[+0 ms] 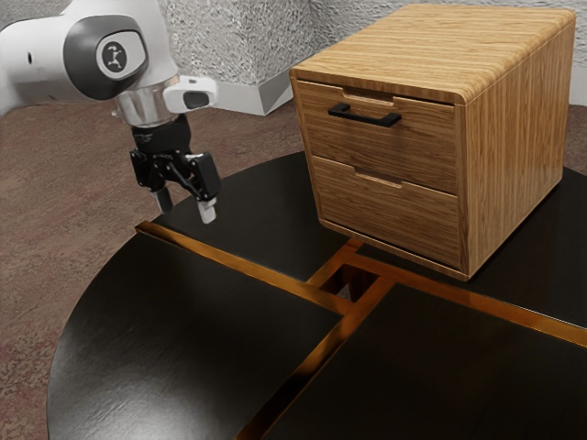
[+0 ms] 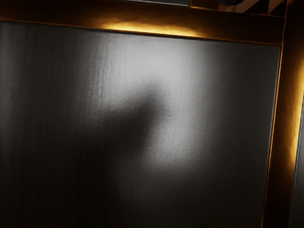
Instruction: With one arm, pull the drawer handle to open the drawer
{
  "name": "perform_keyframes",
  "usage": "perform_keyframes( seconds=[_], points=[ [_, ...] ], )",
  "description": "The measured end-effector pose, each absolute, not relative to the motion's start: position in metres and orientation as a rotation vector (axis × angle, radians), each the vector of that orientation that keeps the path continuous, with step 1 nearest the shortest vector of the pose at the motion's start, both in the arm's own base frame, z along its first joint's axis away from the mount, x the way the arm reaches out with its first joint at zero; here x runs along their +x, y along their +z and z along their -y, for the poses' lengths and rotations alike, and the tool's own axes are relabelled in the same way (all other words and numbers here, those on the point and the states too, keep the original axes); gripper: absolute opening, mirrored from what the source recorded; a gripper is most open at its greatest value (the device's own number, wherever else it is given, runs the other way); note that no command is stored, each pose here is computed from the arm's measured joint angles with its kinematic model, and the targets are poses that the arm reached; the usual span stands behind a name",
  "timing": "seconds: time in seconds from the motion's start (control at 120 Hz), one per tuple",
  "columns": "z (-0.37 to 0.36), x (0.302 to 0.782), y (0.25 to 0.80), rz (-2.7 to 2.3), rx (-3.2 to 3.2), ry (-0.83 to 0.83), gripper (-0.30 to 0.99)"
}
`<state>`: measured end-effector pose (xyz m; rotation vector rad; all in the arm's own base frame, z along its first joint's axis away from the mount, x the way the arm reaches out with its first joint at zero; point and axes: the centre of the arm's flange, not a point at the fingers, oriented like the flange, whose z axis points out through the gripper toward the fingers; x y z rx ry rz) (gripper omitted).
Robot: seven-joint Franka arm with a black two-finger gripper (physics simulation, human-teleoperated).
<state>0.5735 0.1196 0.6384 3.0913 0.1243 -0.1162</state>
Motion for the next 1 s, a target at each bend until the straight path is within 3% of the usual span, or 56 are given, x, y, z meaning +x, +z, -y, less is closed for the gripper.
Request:
perform_keyframes(
  seconds=[0.233, 0.317, 0.442, 0.858, 0.933, 1.0],
  points=[
    [-0.121, 0.571, 0.644, -0.087, 3.088, -0.104, 0.69],
    [-0.089, 0.536, 0.731, 0.172, 3.037, 0.190, 0.69],
    [-0.018, 0.535, 0.758, 0.655, 2.901, 0.344, 0.69],
    [0.125, 0.526, 0.761, 1.800, 2.559, 0.397, 0.69],
    [0.125, 0.545, 0.746, 1.899, 2.504, 0.396, 0.69],
    [0.080, 0.574, 0.746, 1.885, 2.558, 0.434, 0.69]
  ],
)
